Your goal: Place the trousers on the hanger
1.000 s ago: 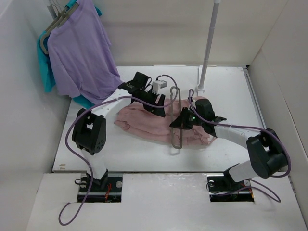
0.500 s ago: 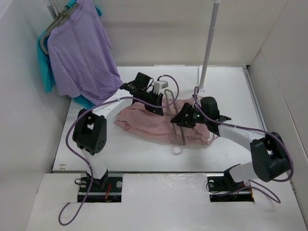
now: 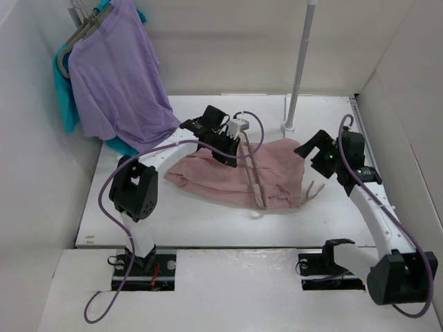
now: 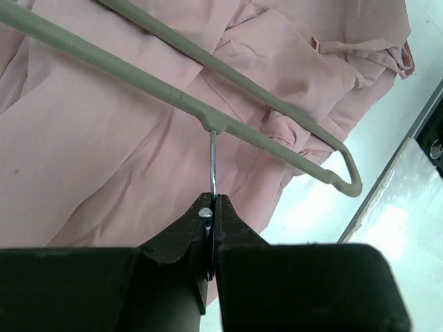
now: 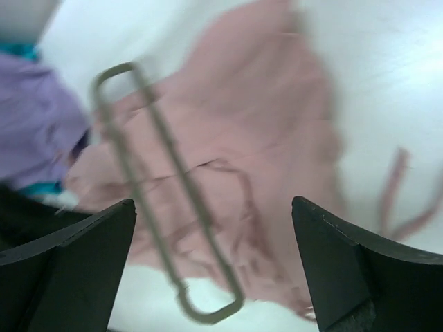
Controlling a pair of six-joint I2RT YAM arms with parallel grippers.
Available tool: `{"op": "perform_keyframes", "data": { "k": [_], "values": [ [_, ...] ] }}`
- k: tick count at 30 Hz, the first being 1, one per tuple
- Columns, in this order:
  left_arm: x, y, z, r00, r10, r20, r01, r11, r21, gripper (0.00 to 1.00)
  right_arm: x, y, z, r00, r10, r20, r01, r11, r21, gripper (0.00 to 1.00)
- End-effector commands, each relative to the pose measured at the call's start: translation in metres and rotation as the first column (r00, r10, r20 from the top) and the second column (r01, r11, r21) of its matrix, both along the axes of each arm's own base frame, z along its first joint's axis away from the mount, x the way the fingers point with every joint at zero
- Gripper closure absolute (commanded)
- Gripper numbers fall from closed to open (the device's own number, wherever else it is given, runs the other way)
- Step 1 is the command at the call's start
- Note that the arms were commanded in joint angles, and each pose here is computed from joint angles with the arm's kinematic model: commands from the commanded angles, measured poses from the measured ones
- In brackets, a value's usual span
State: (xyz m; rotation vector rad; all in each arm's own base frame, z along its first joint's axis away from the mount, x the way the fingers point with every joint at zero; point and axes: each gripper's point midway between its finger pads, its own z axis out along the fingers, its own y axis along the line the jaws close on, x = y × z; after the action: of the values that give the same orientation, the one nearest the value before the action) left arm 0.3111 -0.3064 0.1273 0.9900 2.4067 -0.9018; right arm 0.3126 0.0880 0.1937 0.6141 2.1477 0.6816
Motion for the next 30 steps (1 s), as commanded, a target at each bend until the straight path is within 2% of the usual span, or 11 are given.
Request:
{"op": "perform_keyframes", "data": {
  "k": [1, 6, 8, 13, 15, 16, 18, 19, 21, 26, 30],
  "values": [
    [0.005, -0.008, 0.018, 0.997, -0.031, 0.070, 0.031, 1.000, -0.003, 1.00, -0.024, -0.030, -0.076, 0.958, -0.116, -0.262, 0.119, 0.993, -0.005, 0.01],
    [0.003, -0.018, 0.036, 0.993, -0.068, 0.093, 0.068, 0.998, -0.006, 1.00, -0.021, -0.016, -0.113, 0.945, -0.029, -0.325, 0.054, 0.996, 0.068, 0.01],
    [0.006, -0.025, 0.052, 0.985, -0.094, 0.145, 0.098, 0.995, -0.021, 1.00, -0.023, -0.012, -0.122, 0.943, 0.001, -0.332, 0.029, 0.996, 0.085, 0.01],
    [-0.002, -0.040, 0.083, 0.967, -0.159, 0.199, 0.171, 0.984, -0.049, 1.00, -0.028, -0.008, -0.135, 0.937, 0.049, -0.346, -0.020, 0.996, 0.086, 0.16],
    [-0.012, -0.056, 0.092, 0.959, -0.202, 0.199, 0.221, 0.972, -0.078, 1.00, -0.027, -0.011, -0.138, 0.938, 0.040, -0.344, -0.011, 0.996, 0.086, 0.29],
    [-0.013, -0.058, 0.093, 0.959, -0.211, 0.190, 0.231, 0.969, -0.088, 1.00, -0.031, -0.011, -0.145, 0.930, 0.041, -0.365, -0.009, 0.996, 0.087, 0.47],
    [-0.019, -0.070, 0.089, 0.955, -0.250, 0.160, 0.270, 0.956, -0.118, 1.00, -0.033, -0.009, -0.149, 0.926, 0.048, -0.374, -0.013, 0.995, 0.095, 0.65],
    [-0.024, -0.074, 0.085, 0.955, -0.263, 0.138, 0.280, 0.952, -0.125, 1.00, -0.033, -0.012, -0.151, 0.924, 0.046, -0.380, -0.012, 0.996, 0.090, 0.84],
    [-0.023, -0.078, 0.066, 0.960, -0.264, 0.093, 0.274, 0.954, -0.119, 1.00, -0.034, -0.012, -0.152, 0.925, 0.053, -0.376, -0.023, 0.996, 0.083, 1.00],
    [-0.007, -0.074, 0.018, 0.978, -0.204, 0.035, 0.205, 0.979, -0.014, 1.00, -0.024, -0.023, -0.124, 0.946, 0.047, -0.322, -0.050, 0.999, 0.001, 1.00],
    [0.003, -0.064, 0.007, 0.986, -0.150, 0.068, 0.147, 0.988, 0.056, 1.00, -0.018, -0.035, -0.086, 0.973, 0.024, -0.231, -0.045, 0.995, -0.086, 1.00]
  ]
}}
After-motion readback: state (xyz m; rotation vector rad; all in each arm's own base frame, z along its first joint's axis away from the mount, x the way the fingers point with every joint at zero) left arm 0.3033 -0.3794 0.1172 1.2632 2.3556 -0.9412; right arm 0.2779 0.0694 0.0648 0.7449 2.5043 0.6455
